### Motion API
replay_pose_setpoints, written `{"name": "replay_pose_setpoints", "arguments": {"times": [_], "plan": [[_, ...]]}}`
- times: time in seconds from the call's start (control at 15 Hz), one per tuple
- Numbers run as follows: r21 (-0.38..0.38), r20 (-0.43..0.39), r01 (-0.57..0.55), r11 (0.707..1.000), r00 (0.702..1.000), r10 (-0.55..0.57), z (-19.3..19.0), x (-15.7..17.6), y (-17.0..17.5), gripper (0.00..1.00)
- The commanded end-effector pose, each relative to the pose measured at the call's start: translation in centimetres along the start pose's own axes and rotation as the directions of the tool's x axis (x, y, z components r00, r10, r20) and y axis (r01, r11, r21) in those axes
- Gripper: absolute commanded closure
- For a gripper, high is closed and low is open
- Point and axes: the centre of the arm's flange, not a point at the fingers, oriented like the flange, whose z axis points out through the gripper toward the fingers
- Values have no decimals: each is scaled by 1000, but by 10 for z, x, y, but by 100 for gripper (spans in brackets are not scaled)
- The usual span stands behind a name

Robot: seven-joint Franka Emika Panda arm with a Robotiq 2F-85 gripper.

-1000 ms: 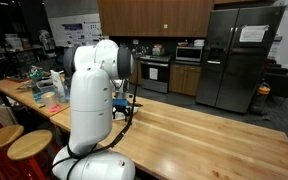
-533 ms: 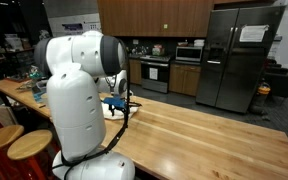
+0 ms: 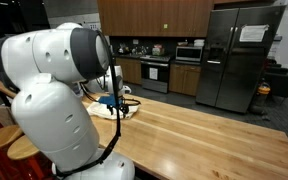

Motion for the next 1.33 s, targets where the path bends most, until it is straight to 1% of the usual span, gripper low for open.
{"name": "replay_pose_setpoints", "arguments": {"times": [0.0, 0.07, 0.13, 0.2, 0.33, 0.4, 0.47, 0.6, 0.67, 0.8, 0.93, 1.07, 1.27], "plan": [[68, -105, 66, 996, 993, -58, 0, 13, 6, 0], [83, -143, 130, 988, 983, -117, -1, 21, 3, 0], [96, -154, 190, 977, 973, -174, -5, 26, -1, 0], [111, -161, 241, 964, 962, -222, -7, 29, -6, 0], [137, -148, 341, 930, 935, -321, -7, 21, -28, 0], [103, -151, 261, 960, 958, -245, -5, 20, -17, 0], [115, -154, 297, 948, 948, -279, -5, 19, -25, 0], [121, -154, 327, 937, 939, -308, -4, 17, -34, 0], [106, -167, 276, 955, 952, -256, 0, 22, -35, 0], [84, -197, 194, 977, 965, -175, 0, 32, -31, 0], [63, -221, 101, 993, 972, -84, 2, 44, -22, 0], [41, -228, 15, 999, 974, -5, 5, 52, -13, 0], [21, -230, -83, 996, 969, 86, 10, 59, 0, 0]]}}
